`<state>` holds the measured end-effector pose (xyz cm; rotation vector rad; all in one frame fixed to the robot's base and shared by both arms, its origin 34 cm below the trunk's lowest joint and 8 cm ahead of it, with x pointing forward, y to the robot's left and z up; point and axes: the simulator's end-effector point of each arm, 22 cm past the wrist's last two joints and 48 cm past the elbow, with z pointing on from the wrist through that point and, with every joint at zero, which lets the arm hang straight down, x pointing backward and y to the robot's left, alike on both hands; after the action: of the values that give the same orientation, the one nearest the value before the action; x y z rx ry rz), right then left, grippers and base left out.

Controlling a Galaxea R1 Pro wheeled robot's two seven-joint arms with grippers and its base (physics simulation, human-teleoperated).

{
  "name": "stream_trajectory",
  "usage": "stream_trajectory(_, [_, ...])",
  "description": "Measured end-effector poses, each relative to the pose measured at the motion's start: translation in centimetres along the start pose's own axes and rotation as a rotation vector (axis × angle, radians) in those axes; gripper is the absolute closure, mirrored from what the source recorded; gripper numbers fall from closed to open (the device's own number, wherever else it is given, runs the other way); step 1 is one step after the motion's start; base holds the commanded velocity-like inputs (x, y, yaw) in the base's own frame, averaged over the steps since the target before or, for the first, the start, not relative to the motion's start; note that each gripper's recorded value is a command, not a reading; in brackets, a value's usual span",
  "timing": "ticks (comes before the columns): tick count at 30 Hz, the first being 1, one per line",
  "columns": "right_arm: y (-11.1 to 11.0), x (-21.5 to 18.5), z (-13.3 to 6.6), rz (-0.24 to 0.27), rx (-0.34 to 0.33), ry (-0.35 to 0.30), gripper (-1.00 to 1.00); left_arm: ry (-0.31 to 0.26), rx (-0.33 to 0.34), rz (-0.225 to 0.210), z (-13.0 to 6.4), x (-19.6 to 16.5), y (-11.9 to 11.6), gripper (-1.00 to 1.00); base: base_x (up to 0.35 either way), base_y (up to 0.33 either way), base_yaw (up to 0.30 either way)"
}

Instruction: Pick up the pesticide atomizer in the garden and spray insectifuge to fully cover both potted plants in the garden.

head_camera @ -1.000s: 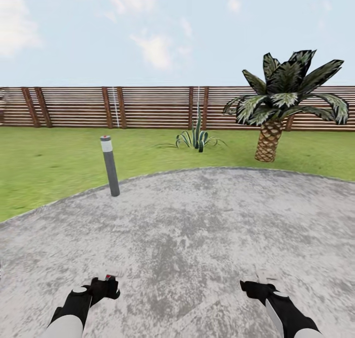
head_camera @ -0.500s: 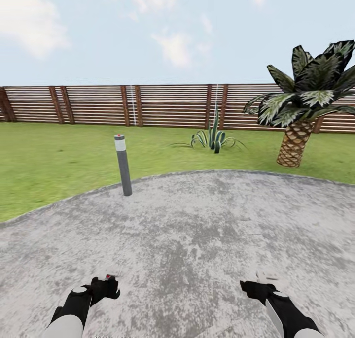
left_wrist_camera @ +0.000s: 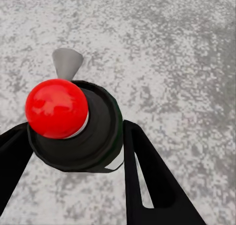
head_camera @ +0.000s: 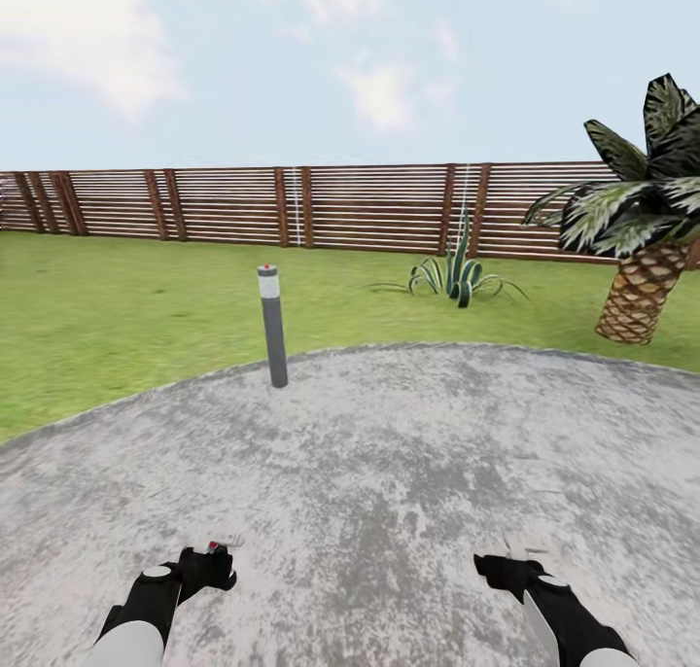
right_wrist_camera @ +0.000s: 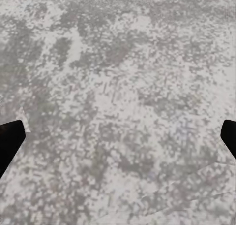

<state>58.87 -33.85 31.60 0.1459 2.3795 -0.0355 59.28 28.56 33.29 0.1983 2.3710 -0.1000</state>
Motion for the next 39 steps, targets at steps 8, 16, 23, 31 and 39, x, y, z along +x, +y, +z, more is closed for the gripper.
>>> stream_trajectory(8, [0.01, 0.07, 0.00, 0.001, 0.000, 0.001, -1.00, 0.000, 0.000, 0.000, 0.00, 0.03, -0.01, 1.00, 0.333, 0.000, 0.006])
stream_trajectory(16, [0.01, 0.00, 0.00, 0.000, 0.000, 0.000, -1.00, 0.000, 0.000, -0.001, -0.01, 0.04, 0.00, 1.00, 0.334, 0.000, 0.136])
stream_trajectory(23, [0.06, 0.01, 0.01, 0.001, -0.001, 0.000, -1.00, 0.000, 0.000, 0.000, -0.01, 0.03, 0.00, 1.00, 0.334, 0.000, 0.244])
stream_trajectory(31, [0.02, 0.06, 0.00, 0.000, 0.000, 0.001, -1.00, 0.000, 0.000, 0.000, -0.01, 0.02, 0.01, 1.00, 0.334, 0.000, 0.248])
stream_trajectory(39, [0.01, 0.04, 0.00, 0.000, 0.000, 0.000, -1.00, -0.001, 0.000, -0.001, 0.00, -0.03, 0.00, 1.00, 0.334, 0.000, 0.248])
